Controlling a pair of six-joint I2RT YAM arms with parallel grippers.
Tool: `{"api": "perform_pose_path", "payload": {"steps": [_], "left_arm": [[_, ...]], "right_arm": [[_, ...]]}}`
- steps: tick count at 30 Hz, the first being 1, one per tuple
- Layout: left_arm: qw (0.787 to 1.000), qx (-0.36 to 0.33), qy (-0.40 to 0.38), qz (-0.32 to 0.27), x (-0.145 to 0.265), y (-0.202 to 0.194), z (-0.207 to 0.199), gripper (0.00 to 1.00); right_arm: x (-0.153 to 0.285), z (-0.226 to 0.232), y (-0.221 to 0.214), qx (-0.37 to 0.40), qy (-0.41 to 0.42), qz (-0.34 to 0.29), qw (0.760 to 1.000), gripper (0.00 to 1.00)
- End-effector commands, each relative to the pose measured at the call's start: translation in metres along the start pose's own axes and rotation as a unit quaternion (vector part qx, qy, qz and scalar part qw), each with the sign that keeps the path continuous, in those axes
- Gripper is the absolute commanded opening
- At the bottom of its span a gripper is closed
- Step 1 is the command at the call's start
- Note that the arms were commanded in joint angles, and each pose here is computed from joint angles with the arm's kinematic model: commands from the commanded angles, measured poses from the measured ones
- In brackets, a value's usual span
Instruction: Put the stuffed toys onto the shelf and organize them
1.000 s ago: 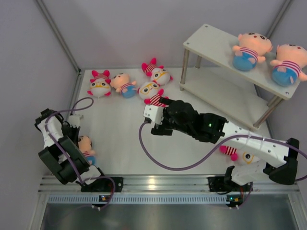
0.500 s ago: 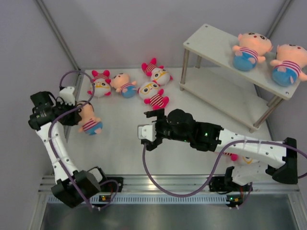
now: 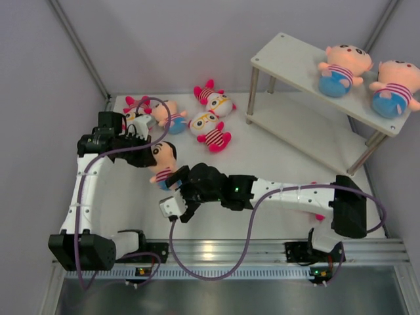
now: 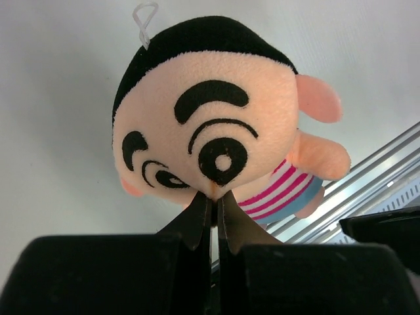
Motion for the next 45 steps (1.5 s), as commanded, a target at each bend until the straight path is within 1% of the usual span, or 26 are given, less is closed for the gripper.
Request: {"api": "perform_pose_path", "payload": {"steps": [1, 5, 6, 8, 9, 12, 14, 15, 17, 18, 19, 21, 22, 24, 26, 28, 30, 32, 34, 35, 37, 38, 39, 40, 43, 45], "left_arm": [[1.0, 0.004, 0.005, -0.013, 0.007, 0.01, -0.003, 0.0], [1.0, 0.003, 0.003, -0.015, 0.007, 0.012, -0.003, 0.0], [1.0, 0.002, -0.002, -0.018, 0.007, 0.013, -0.004, 0.0], [1.0, -0.01, -0.015, -0.019, 0.005, 0.015, -0.011, 0.0], [1.0, -0.01, -0.015, -0.019, 0.005, 0.014, -0.012, 0.0], [1.0, -0.015, -0.015, -0.021, 0.006, 0.014, -0.012, 0.0], [0.999, -0.016, -0.017, -0.022, 0.006, 0.014, -0.013, 0.0], [0.999, -0.018, -0.017, -0.023, 0.007, 0.014, -0.013, 0.0], [0.999, -0.023, -0.016, -0.024, 0.008, 0.014, -0.014, 0.0], [0.999, -0.023, -0.016, -0.024, 0.007, 0.013, -0.014, 0.0], [0.999, -0.022, -0.018, -0.022, 0.007, 0.013, -0.014, 0.0], [0.999, -0.023, -0.019, -0.023, 0.007, 0.012, -0.014, 0.0], [0.999, -0.024, -0.02, -0.022, 0.007, 0.012, -0.014, 0.0], [0.999, -0.026, -0.018, -0.021, 0.007, 0.011, -0.014, 0.0], [0.999, -0.029, -0.015, -0.019, 0.006, 0.01, -0.013, 0.0], [0.999, -0.031, -0.01, -0.014, 0.006, 0.008, -0.011, 0.0], [0.999, -0.034, -0.005, -0.014, 0.007, 0.008, -0.011, 0.04], [0.999, -0.038, -0.008, -0.014, 0.008, 0.008, -0.012, 0.06], [0.999, -0.038, -0.009, -0.015, 0.008, 0.007, -0.012, 0.17], [0.999, -0.04, -0.008, -0.015, 0.008, 0.008, -0.012, 0.3], [0.999, -0.041, -0.002, -0.012, 0.008, 0.007, -0.01, 0.46], [0.999, -0.039, 0.0, -0.008, 0.007, 0.006, -0.009, 0.5], [0.999, -0.039, 0.003, -0.007, 0.008, 0.006, -0.009, 0.52], [0.999, -0.039, 0.004, -0.006, 0.009, 0.007, -0.008, 0.53], [0.999, -0.049, 0.015, -0.011, 0.016, 0.007, -0.01, 0.64], [0.998, -0.057, 0.035, -0.014, 0.023, 0.007, -0.01, 0.67]], "right_arm": [[-0.012, -0.008, 0.034, 0.035, -0.005, -0.045, 0.998, 0.89], [-0.031, -0.006, 0.027, 0.046, -0.029, -0.012, 0.998, 0.88], [-0.037, -0.005, 0.02, 0.049, -0.043, 0.012, 0.998, 0.88], [-0.043, -0.01, 0.017, 0.06, -0.068, 0.028, 0.995, 0.86], [-0.047, -0.011, 0.008, 0.065, -0.081, 0.053, 0.993, 0.85], [-0.057, -0.016, -0.003, 0.094, -0.107, 0.088, 0.986, 0.82], [-0.061, -0.021, -0.007, 0.103, -0.128, 0.102, 0.981, 0.77], [-0.064, -0.021, -0.015, 0.106, -0.141, 0.125, 0.976, 0.75], [-0.065, -0.025, -0.02, 0.127, -0.159, 0.144, 0.968, 0.68], [-0.065, -0.027, -0.02, 0.133, -0.17, 0.148, 0.965, 0.63], [-0.065, -0.028, -0.023, 0.144, -0.176, 0.157, 0.961, 0.5], [-0.067, -0.029, -0.026, 0.145, -0.185, 0.162, 0.958, 0.35], [-0.066, -0.03, -0.027, 0.143, -0.188, 0.164, 0.958, 0.2], [-0.064, -0.034, -0.026, 0.138, -0.201, 0.166, 0.956, 0.0], [-0.059, -0.039, -0.022, 0.129, -0.214, 0.163, 0.954, 0.0], [-0.051, -0.044, -0.014, 0.107, -0.207, 0.151, 0.961, 0.0], [-0.041, -0.05, -0.002, 0.071, -0.201, 0.122, 0.97, 0.0], [-0.033, -0.048, -0.001, 0.05, -0.176, 0.117, 0.976, 0.0], [-0.021, -0.05, 0.0, 0.02, -0.156, 0.095, 0.983, 0.0], [-0.013, -0.052, 0.004, 0.01, -0.145, 0.08, 0.986, 0.0], [-0.007, -0.047, 0.004, -0.022, -0.132, 0.066, 0.989, 0.0], [-0.005, -0.043, 0.004, -0.032, -0.119, 0.063, 0.99, 0.0], [0.0, -0.041, 0.008, -0.048, -0.111, 0.048, 0.992, 0.0], [0.001, -0.035, 0.003, -0.054, -0.103, 0.053, 0.992, 0.0], [0.009, -0.026, -0.007, -0.078, -0.106, 0.061, 0.989, 0.0], [0.017, -0.028, -0.011, -0.098, -0.114, 0.058, 0.987, 0.0]]}}
Point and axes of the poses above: each gripper's point midway between its finger pads, its own x axis back along the fingers, its own z axis along the line the jaws close on, y = z × x, the point moved 5 cm from there along x, back along the fingers, and after that the axes turned 12 degrees about -x, right-handed, at the moved point
